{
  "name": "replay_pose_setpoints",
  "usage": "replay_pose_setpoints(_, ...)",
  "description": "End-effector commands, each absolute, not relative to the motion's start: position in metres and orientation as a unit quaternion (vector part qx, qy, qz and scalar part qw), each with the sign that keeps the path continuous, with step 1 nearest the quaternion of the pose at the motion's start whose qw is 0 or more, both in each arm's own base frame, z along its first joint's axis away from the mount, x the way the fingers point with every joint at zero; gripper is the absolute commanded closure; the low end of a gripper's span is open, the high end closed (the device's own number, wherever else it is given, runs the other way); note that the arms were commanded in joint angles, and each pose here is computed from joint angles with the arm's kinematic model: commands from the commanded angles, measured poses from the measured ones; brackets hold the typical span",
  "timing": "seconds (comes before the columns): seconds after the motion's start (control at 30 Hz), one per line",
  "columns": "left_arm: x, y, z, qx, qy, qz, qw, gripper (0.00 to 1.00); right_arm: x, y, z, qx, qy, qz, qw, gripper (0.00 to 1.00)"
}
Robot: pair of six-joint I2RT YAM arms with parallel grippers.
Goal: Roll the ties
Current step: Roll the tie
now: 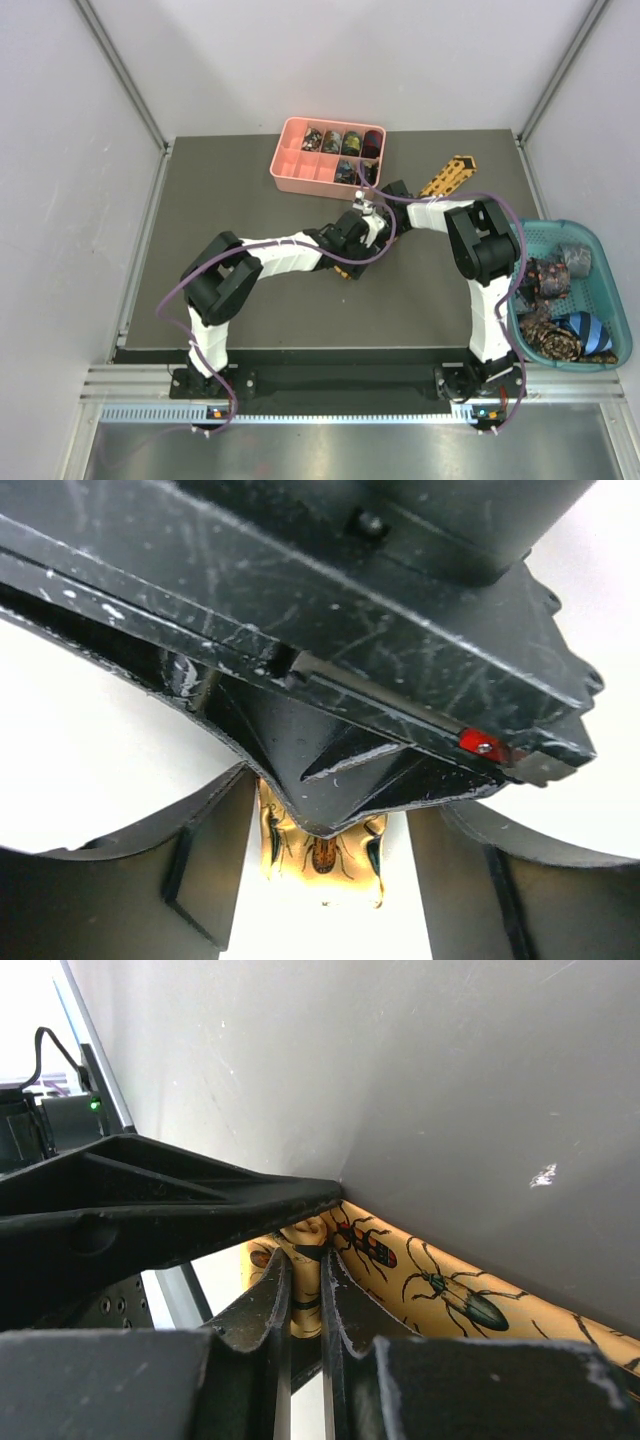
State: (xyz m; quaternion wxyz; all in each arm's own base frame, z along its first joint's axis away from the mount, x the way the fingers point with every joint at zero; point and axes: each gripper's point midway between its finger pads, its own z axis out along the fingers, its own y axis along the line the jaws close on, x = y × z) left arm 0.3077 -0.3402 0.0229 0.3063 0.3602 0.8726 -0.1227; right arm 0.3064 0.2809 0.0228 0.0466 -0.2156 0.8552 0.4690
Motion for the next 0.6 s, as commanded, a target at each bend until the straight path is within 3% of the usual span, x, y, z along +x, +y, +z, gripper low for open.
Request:
replay_pose_setpoints(0.0, 0.283, -0.314, -0.006, 0.364, 0.894, -0.105, 0.240, 0.36, 0.313, 0.261, -0.010, -0.214, 0.884, 0.412, 0.057, 1.00)
replay_pose_setpoints(0.2, 0.277, -0.311, -0.009, 0.371, 0.894, -0.106, 0.227, 0.57, 0.314, 0.261, -0.007, -0.214, 0.884, 0.411, 0.058, 0.96)
replay_pose_setpoints(0.4, 0.273, -0.308, -0.011, 0.372, 0.895, -0.104, 0.222, 0.62, 0.320, 0.261, 0.002, -0.215, 0.885, 0.407, 0.069, 0.82)
replay_pose_setpoints(0.57, 0.267, -0.311, -0.013, 0.377, 0.894, -0.117, 0.210, 0.67, 0.329, 0.261, 0.017, -0.204, 0.885, 0.410, 0.082, 0.78)
